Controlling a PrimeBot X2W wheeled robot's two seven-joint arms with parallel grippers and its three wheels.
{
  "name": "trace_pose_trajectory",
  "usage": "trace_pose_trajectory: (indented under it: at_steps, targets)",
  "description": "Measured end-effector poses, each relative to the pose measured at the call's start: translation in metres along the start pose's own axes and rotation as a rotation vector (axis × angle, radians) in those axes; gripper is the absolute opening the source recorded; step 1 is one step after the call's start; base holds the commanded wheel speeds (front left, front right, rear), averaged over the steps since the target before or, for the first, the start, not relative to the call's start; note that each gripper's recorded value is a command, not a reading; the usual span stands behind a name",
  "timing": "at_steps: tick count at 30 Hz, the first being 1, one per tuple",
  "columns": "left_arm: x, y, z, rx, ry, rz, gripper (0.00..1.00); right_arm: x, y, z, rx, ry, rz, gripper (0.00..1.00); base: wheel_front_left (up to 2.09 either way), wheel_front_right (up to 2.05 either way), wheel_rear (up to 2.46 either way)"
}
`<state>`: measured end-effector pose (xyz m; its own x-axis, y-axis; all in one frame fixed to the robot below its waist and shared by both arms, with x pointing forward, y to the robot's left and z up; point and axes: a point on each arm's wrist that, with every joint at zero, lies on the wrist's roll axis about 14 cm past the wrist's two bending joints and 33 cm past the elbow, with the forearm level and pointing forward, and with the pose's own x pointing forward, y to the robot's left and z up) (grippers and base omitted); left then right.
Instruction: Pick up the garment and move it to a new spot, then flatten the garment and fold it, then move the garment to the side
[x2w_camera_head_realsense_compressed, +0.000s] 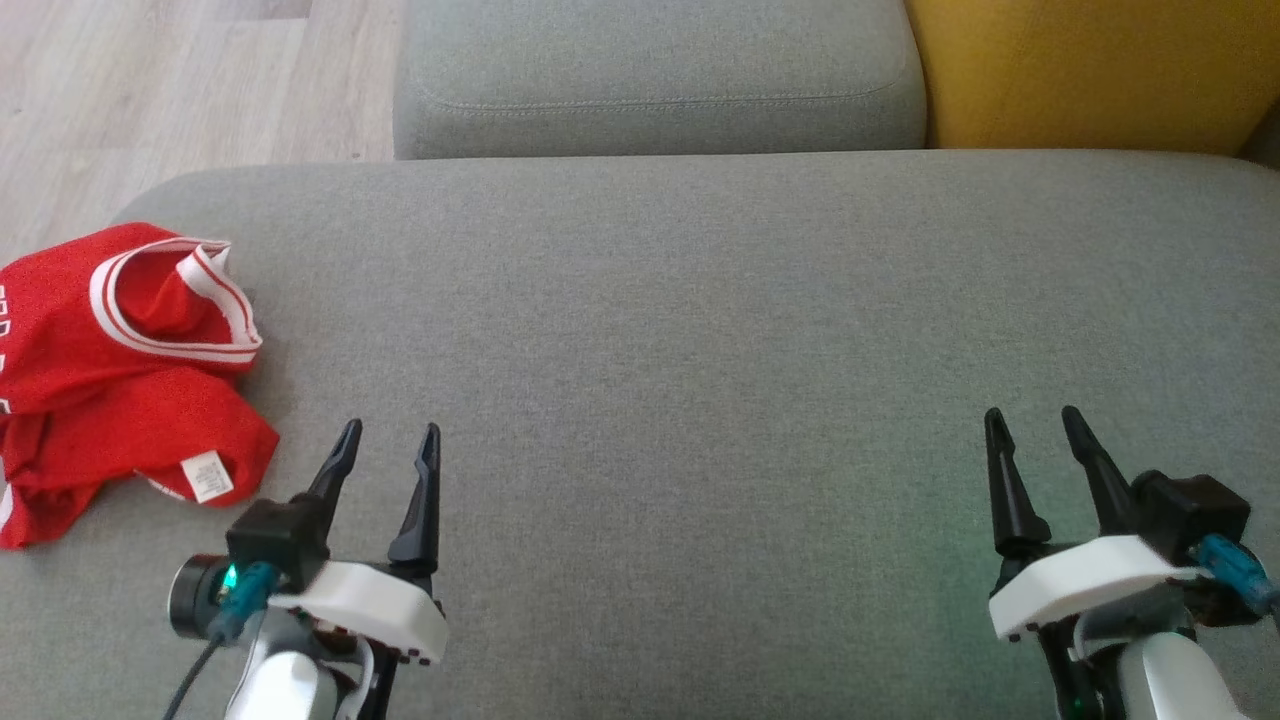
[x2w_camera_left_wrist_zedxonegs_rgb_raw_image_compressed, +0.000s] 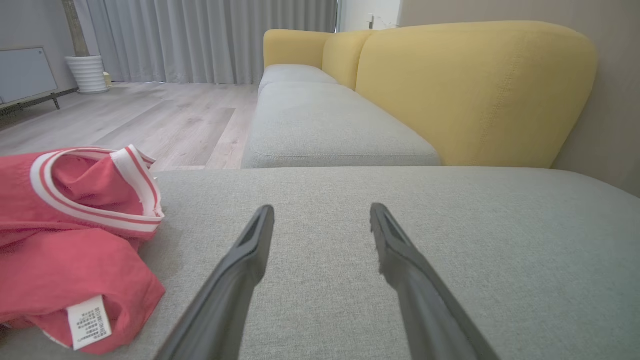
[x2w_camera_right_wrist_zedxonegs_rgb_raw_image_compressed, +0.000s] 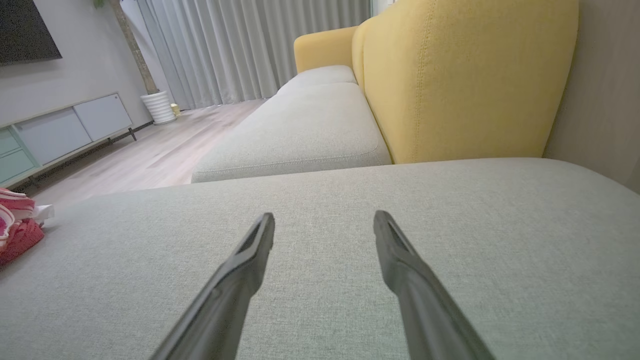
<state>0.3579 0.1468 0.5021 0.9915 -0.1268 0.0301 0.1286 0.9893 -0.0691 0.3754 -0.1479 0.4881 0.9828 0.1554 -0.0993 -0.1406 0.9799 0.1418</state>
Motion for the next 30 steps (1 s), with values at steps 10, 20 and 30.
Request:
trace_pose_trajectory:
  at_steps: [10, 20, 30]
  targets:
    - [-0.0007, -0.0038, -0.0003, 0.087, -0.016, -0.022, 1.00, -0.0043, -0.0029, -0.0046, -0.059, 0.008, -0.008, 1.00, 0.00, 0.00, 0.00]
    - [-0.0022, -0.0021, -0.0026, 0.109, -0.015, -0.014, 1.00, -0.0032, -0.0048, -0.0020, -0.053, -0.006, -0.013, 1.00, 0.00, 0.00, 0.00]
    - [-0.0015, 0.0000, -0.0057, 0.077, -0.005, -0.006, 1.00, -0.0036, -0.0057, -0.0041, -0.029, -0.002, -0.017, 1.00, 0.00, 0.00, 0.00]
